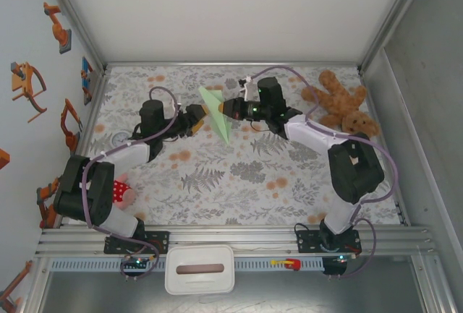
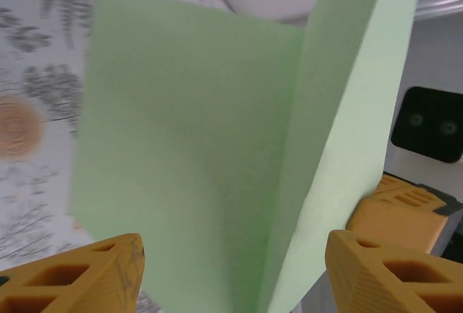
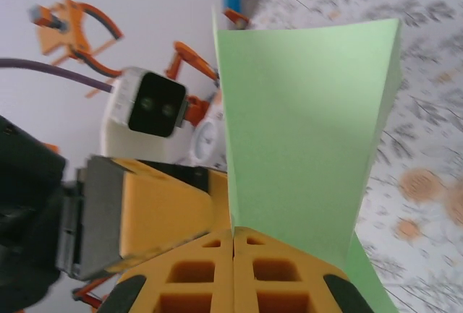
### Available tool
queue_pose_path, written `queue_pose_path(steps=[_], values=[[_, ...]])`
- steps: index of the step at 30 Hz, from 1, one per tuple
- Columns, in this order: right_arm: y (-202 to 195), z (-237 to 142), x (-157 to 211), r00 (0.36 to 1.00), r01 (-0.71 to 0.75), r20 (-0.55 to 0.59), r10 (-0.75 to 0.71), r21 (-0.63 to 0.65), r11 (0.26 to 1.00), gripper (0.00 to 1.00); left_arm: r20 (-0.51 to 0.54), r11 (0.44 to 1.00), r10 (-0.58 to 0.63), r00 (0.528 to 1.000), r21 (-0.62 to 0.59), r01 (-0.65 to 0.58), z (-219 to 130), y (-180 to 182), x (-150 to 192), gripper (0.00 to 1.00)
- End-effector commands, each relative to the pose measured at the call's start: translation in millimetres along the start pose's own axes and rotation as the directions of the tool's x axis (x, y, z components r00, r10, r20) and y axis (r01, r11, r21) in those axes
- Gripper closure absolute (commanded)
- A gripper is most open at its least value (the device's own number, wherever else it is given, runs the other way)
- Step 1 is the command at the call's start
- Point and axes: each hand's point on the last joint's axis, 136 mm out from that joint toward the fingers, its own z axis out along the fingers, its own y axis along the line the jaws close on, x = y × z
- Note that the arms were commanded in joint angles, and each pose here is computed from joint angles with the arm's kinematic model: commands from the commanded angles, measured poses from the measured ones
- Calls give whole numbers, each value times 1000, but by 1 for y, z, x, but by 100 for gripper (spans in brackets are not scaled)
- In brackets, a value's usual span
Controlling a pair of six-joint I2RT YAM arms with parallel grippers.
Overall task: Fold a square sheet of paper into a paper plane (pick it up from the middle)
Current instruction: Turn over the paper at the center of the table.
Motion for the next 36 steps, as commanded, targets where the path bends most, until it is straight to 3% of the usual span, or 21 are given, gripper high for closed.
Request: queue_pose_path(steps=[1, 8, 22, 24, 30, 36], values=[[20, -6, -10, 999, -37, 36, 40, -83, 996, 100, -19, 983, 73, 997, 173, -69, 3, -42, 5, 33], [30, -10, -18, 995, -73, 59, 82, -144, 987, 100, -52, 954, 112, 992, 285, -93, 9, -62, 15, 39], [25, -17, -25, 991, -97, 82, 110, -147, 984, 100, -64, 960, 147, 987, 250, -126, 9, -59, 23, 72], [22, -18, -25, 990, -103, 83, 115, -138, 985, 96, -62, 964, 149, 987, 230, -131, 9, -57, 22, 77], [-4, -34, -21, 990, -95, 110, 93, 6, 995, 67, -55, 979, 176, 983, 119, -168, 6, -43, 21, 86], [-35, -72, -21, 990, -56, 138, 27, 211, 976, 60, -74, 961, 255, 964, -90, -261, -4, -23, 18, 87]])
